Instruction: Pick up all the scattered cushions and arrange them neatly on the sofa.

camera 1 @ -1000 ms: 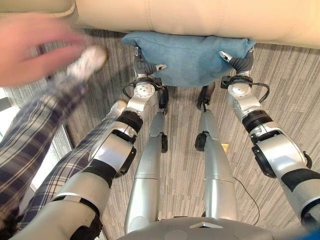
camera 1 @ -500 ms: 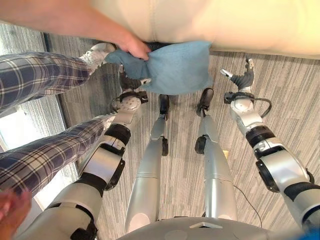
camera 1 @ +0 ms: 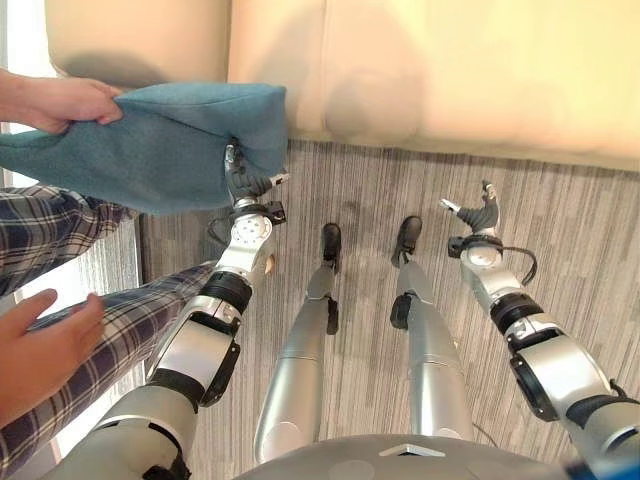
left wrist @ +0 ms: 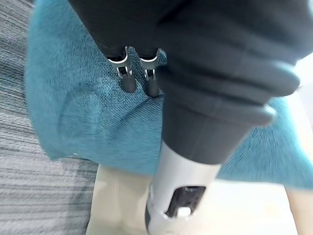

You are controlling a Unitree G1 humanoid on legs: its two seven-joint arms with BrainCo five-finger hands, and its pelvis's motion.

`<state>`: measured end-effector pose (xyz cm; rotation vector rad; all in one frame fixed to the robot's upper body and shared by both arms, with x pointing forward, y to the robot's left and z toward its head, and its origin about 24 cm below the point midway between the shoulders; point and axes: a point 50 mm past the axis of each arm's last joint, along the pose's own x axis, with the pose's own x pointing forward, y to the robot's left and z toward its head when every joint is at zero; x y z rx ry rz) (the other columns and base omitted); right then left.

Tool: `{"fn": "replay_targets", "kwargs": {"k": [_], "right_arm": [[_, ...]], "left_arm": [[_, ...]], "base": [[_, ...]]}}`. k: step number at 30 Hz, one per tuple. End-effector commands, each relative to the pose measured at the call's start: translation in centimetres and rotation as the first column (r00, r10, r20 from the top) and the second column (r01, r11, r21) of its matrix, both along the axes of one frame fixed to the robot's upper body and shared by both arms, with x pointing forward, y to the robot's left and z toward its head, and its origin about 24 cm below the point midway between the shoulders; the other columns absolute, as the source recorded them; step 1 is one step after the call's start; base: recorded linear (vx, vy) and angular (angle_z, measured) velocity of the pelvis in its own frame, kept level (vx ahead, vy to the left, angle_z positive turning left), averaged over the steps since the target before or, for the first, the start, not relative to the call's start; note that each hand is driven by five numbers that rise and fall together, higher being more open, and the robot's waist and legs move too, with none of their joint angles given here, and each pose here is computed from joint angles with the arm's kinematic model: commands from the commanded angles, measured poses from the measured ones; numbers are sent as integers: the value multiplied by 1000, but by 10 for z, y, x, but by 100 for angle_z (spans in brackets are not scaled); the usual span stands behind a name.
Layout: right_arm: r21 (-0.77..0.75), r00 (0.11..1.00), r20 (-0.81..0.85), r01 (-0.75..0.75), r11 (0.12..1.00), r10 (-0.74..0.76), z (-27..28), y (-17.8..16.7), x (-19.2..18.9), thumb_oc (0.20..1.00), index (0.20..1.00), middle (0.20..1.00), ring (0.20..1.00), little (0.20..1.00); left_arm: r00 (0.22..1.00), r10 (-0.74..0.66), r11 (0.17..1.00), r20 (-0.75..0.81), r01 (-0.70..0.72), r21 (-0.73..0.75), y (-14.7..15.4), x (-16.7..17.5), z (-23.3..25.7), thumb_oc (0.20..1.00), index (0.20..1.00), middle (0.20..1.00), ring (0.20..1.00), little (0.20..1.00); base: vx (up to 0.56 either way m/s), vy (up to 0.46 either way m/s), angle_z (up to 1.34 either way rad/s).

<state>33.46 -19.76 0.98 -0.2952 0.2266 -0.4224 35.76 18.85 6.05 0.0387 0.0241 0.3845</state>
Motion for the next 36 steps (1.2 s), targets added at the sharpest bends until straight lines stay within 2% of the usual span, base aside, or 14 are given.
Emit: {"fn": "replay_targets", "kwargs": {"k": [1, 6, 8, 9, 10, 14, 17, 22, 24, 32, 36], "right_arm": [[-28, 999, 38, -18, 999, 20, 15, -4, 10, 1000, 1000, 1000, 1000, 1000], [16, 977, -214, -8, 1000, 11, -56, -14, -46, 1000, 1000, 1000, 1000, 1000], [19, 959, -284, 0, 1000, 5, -73, -19, -66, 1000, 1000, 1000, 1000, 1000], [19, 959, -284, 0, 1000, 5, -73, -19, -66, 1000, 1000, 1000, 1000, 1000], [21, 939, -345, 17, 1000, -8, -87, -25, -83, 1000, 1000, 1000, 1000, 1000], [6, 903, -430, 23, 1000, -18, -103, -33, -104, 1000, 1000, 1000, 1000, 1000], [-22, 846, -533, 11, 1000, -21, -120, -45, -131, 1000, 1000, 1000, 1000, 1000], [-48, 778, -628, -9, 999, -23, -133, -55, -158, 1000, 1000, 1000, 1000, 1000], [-48, 725, -689, -25, 999, -15, -143, -58, -180, 1000, 1000, 1000, 1000, 1000], [-15, 651, -759, -23, 1000, 4, -156, -53, -209, 1000, 1000, 1000, 1000, 1000], [-6, 645, -764, -26, 1000, 12, -157, -51, -211, 1000, 1000, 1000, 1000, 1000]], "left_arm": [[975, -189, 982, -114, 191, 0, -46, 1, -20, 1000, 1000, 1000, 1000, 1000], [901, -183, 982, -393, 187, -31, -32, -54, -101, 1000, 1000, 1000, 1000, 1000], [863, -171, 984, -475, 173, -41, -23, -77, -124, 1000, 1000, 1000, 1000, 1000], [863, -171, 984, -476, 173, -41, -23, -77, -125, 1000, 1000, 1000, 1000, 1000], [826, -159, 986, -541, 155, -52, -16, -98, -143, 1000, 1000, 1000, 1000, 1000], [768, -136, 990, -625, 130, -56, -7, -124, -163, 1000, 1000, 1000, 1000, 1000], [683, -116, 991, -722, 128, -38, 4, -156, -184, 1000, 1000, 1000, 1000, 1000], [591, -86, 993, -802, 120, -19, 20, -189, -200, 1000, 1000, 1000, 1000, 1000], [511, -84, 989, -856, 149, -9, 26, -215, -210, 1000, 1000, 1000, 1000, 1000], [427, -82, 986, -900, 164, -12, 32, -242, -218, 1000, 1000, 1000, 1000, 1000], [424, -76, 987, -902, 163, -6, 33, -243, -218, 1000, 1000, 1000, 1000, 1000]], "base": [[-5, -41, -1], [50, -41, -1], [43, 0, 4], [58, 6, 9], [103, -15, 8], [87, -35, 7], [80, -37, 9], [73, -19, 0], [92, -36, -3], [60, -22, 0], [30, -9, -1]]}}
